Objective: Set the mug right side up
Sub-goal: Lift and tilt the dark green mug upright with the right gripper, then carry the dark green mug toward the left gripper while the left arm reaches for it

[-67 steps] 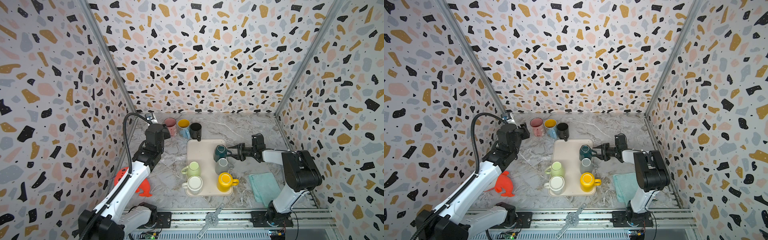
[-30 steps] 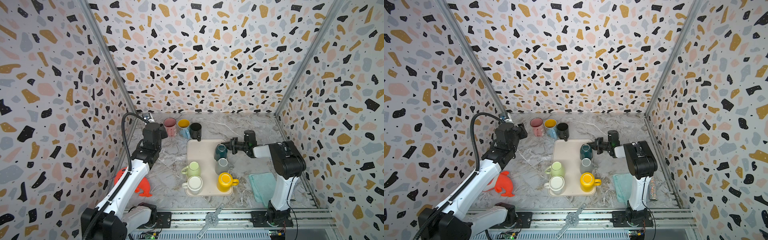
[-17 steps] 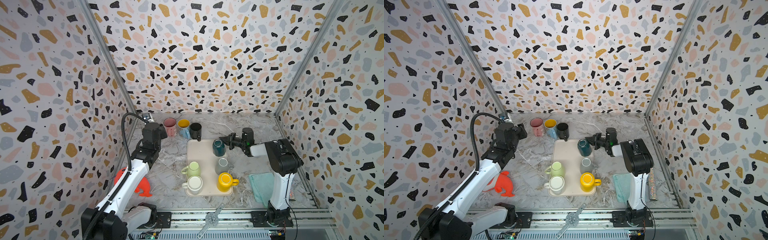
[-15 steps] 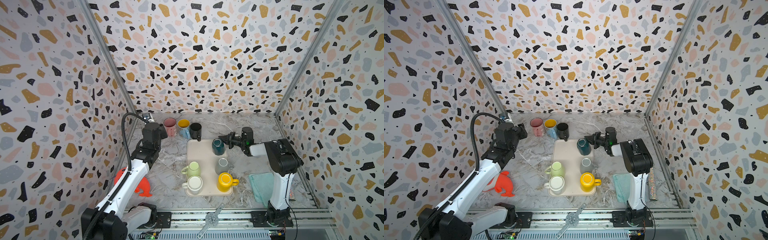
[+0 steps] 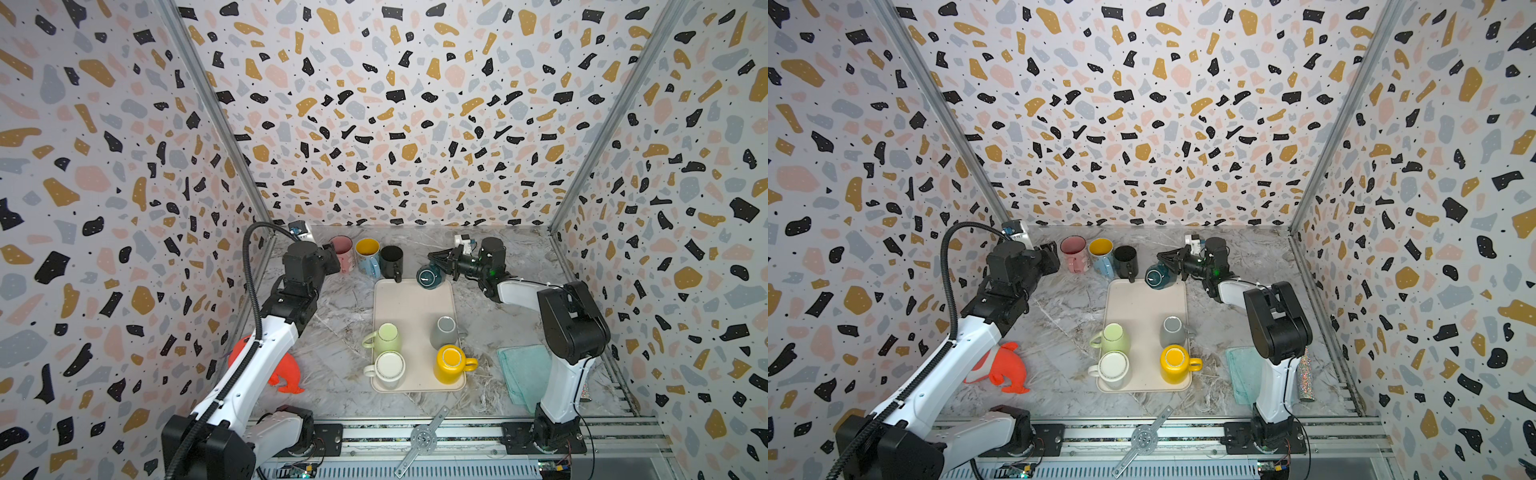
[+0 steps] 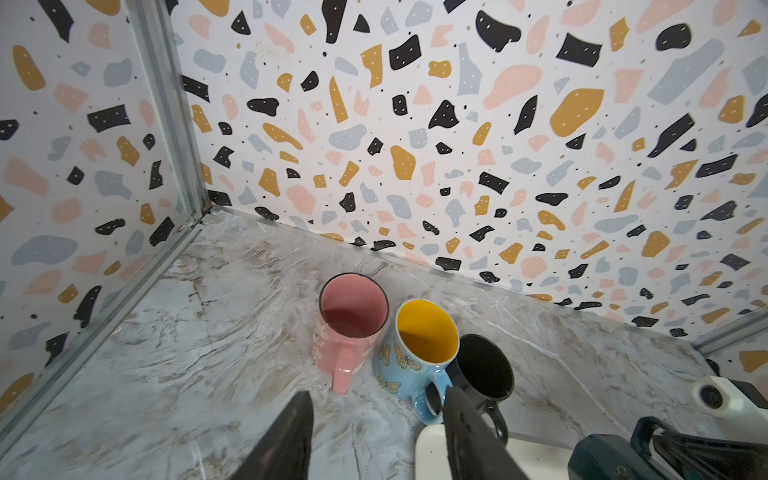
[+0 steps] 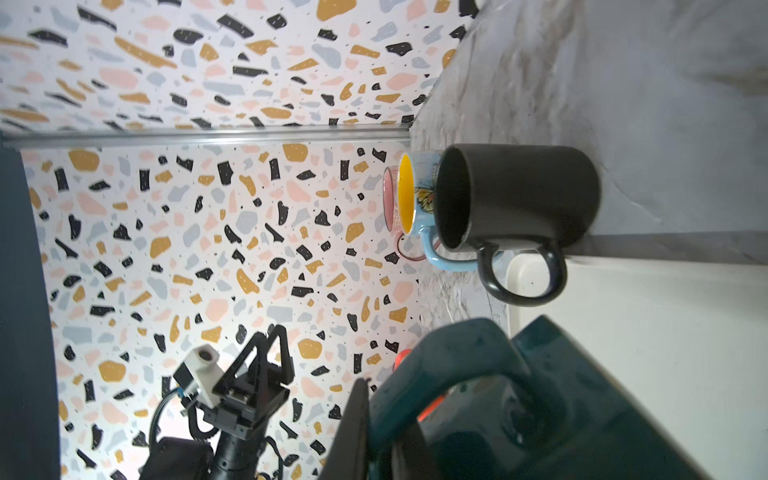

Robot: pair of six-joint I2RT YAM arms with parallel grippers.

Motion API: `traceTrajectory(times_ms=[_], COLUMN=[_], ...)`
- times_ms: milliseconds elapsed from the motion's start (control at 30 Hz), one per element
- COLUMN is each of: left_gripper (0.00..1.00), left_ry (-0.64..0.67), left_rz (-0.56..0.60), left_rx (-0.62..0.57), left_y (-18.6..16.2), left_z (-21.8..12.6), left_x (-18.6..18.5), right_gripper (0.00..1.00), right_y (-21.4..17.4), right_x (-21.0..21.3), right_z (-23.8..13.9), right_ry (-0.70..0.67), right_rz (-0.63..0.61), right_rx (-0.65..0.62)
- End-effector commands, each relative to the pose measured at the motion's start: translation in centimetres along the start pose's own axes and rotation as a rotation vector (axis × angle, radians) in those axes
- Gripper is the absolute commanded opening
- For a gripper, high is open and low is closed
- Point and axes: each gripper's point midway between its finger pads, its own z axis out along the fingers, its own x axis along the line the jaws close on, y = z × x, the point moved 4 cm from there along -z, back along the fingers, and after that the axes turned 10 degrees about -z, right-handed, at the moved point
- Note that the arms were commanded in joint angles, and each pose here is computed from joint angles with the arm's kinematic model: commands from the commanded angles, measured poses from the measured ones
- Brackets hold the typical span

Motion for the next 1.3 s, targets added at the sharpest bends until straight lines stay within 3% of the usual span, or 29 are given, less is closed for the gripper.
traceTrajectory(times_ms=[0, 333, 567, 767, 900, 1000, 1267], left_gripper=[0.52, 0.52, 0.54, 0.56, 0.6, 0.62, 0.62], left_ry=[-0.119, -0.317, -0.537, -0.614, -0.706, -0.698, -0.761], left_rz=[-0.027, 0.002, 0.065, 0.187, 0.338, 0.425, 0.486], left_rx=[-0.037, 0.03, 0.119, 0.225, 0.308, 0.314, 0.363], left_y=[2.2, 3.3, 3.5, 2.2, 0.1, -1.2, -2.1], left_z=[-0.1, 0.4, -0.2, -0.8, -2.3, -2.9, -3.5], left_x=[-2.4, -6.3, -10.0, -11.6, -13.5, -14.7, -16.2], right_gripper=[0.0, 0.0, 0.0, 0.0, 0.0, 0.0, 0.0], right_y=[0.4, -3.3, -6.4, -8.6, -9.3, -9.7, -9.7], right_x=[7.7, 12.2, 12.0, 11.1, 10.3, 10.1, 10.1], right_z=[-0.4, -0.4, -1.2, -1.2, -0.9, -0.8, -0.8], right_ry=[0.09, -0.239, -0.43, -0.638, -0.78, -0.843, -1.004], right_rz=[-0.358, -0.996, -1.356, -1.668, -1.827, -1.927, -2.118], right_rx=[-0.02, -0.051, -0.09, -0.097, -0.099, -0.117, -0.2])
